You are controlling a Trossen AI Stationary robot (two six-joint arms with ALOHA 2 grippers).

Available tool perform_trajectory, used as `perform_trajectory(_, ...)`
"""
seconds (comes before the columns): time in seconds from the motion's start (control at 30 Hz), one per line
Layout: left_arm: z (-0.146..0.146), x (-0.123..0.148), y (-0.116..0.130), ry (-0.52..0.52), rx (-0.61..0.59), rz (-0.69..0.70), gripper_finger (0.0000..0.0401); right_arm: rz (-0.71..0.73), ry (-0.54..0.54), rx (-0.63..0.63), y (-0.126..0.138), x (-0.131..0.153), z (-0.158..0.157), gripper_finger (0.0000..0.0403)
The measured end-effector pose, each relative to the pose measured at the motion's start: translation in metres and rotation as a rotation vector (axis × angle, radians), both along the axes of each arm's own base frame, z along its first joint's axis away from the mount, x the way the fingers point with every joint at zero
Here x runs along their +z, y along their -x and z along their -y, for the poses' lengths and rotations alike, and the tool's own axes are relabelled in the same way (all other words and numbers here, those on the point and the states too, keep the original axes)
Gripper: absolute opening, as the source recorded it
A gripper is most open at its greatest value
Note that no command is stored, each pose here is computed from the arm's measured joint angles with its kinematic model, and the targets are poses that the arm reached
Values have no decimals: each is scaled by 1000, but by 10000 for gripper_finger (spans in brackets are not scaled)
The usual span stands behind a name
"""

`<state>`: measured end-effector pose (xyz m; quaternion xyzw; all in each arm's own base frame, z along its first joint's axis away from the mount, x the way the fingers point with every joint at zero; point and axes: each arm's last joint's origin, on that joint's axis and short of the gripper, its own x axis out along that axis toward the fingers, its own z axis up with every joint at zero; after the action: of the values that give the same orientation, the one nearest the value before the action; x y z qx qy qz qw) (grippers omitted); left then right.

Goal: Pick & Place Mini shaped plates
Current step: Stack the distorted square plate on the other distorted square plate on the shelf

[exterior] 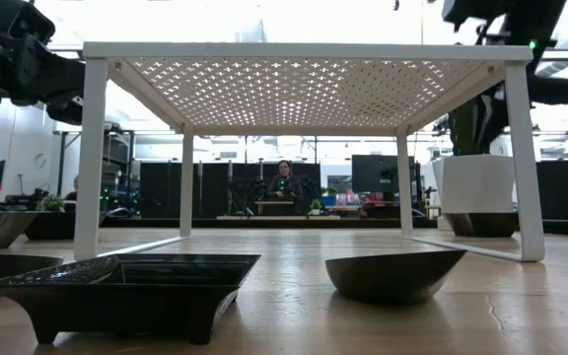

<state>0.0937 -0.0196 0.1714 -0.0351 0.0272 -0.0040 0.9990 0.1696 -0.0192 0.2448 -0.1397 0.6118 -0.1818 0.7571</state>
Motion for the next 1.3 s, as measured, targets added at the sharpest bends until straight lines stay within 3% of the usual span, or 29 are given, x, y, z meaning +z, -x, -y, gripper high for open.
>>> perform_trajectory(0.53, 0, 0, 0, 0, 0, 0, 0, -149, -237, 92, -12, -24, 17, 151)
perform_trajectory(0.8, 0, 0, 0, 0, 0, 0, 0, -200, -261, 66, -5, -28, 23, 142)
perform_trajectory(1.07, 0, 0, 0, 0, 0, 1, 0, -141, -301, -84, 0, -25, 36, 132)
perform_trajectory(1.3, 0, 0, 0, 0, 0, 0, 0, -84, -285, -131, 0, -2, 50, 130)
